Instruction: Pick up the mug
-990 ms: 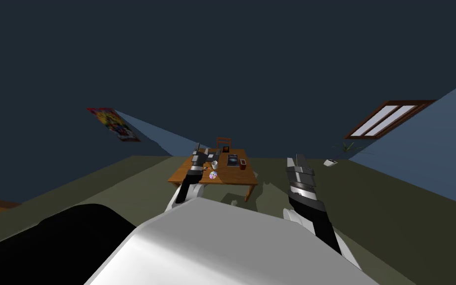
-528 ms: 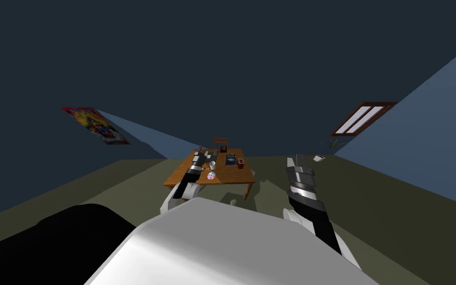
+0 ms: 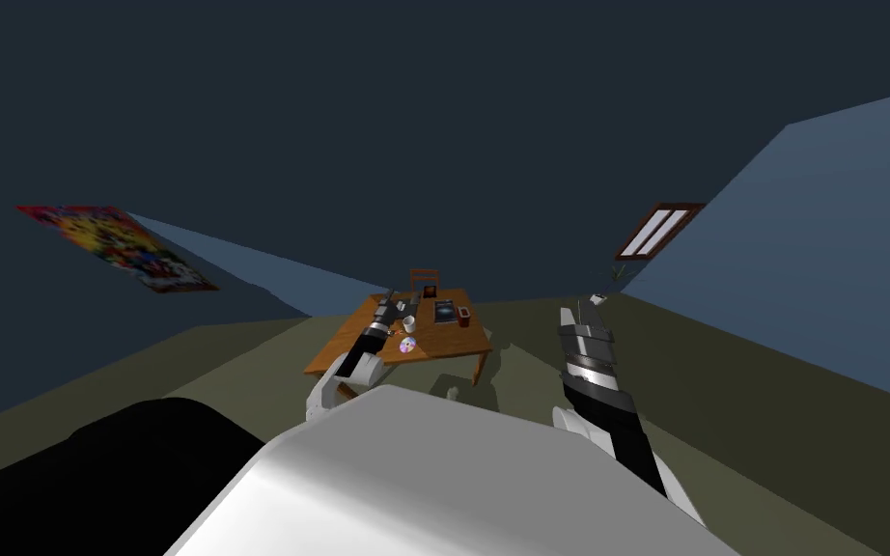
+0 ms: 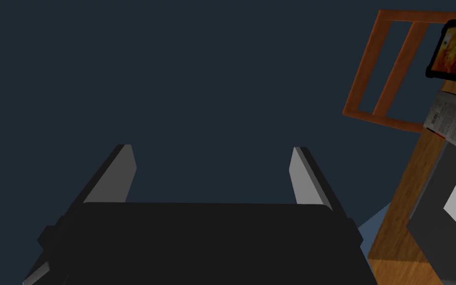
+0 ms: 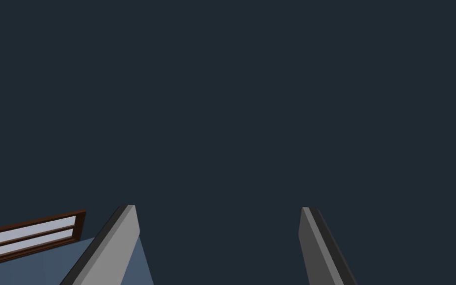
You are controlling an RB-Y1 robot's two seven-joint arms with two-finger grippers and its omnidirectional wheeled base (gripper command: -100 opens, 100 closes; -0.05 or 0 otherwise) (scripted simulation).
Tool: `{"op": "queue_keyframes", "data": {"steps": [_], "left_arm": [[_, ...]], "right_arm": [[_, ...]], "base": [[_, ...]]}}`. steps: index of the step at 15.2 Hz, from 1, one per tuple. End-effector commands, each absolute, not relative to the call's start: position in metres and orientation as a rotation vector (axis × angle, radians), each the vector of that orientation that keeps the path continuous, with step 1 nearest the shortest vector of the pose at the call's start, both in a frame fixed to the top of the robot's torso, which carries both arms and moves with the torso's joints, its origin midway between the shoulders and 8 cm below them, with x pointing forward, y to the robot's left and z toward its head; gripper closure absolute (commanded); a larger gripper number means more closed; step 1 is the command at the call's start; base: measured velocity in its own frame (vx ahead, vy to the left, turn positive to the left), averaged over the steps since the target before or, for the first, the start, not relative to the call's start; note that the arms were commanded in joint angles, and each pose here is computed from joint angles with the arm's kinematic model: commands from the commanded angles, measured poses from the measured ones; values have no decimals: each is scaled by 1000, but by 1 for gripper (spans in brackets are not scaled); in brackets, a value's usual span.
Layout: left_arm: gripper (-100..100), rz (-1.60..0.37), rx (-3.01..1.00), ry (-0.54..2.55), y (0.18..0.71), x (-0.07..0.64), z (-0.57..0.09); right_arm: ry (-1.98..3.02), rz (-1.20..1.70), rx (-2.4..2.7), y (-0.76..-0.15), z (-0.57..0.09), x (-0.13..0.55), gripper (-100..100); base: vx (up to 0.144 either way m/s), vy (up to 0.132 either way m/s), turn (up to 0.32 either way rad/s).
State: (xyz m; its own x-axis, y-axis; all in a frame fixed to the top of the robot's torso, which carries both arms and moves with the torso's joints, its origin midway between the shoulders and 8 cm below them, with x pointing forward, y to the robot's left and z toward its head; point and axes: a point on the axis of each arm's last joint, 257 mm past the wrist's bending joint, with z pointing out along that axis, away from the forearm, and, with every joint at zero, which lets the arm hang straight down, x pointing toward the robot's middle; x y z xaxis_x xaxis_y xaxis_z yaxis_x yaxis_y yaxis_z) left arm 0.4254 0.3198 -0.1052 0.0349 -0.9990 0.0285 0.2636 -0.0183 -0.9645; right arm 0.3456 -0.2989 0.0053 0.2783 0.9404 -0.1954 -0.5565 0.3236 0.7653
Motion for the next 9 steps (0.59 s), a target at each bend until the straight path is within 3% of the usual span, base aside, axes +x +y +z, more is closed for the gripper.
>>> {"op": "queue_keyframes", "data": {"steps": [1, 9], "left_arm": [[-100, -1280, -1089, 1001, 329, 430, -120], [-100, -1141, -1261, 1075, 381, 440, -173]], "right_arm": [[720, 1101, 640, -299, 5, 346, 0], [720, 1101, 640, -299, 5, 346, 0]], "base": [[-15, 12, -154], [-17, 16, -176]]}}
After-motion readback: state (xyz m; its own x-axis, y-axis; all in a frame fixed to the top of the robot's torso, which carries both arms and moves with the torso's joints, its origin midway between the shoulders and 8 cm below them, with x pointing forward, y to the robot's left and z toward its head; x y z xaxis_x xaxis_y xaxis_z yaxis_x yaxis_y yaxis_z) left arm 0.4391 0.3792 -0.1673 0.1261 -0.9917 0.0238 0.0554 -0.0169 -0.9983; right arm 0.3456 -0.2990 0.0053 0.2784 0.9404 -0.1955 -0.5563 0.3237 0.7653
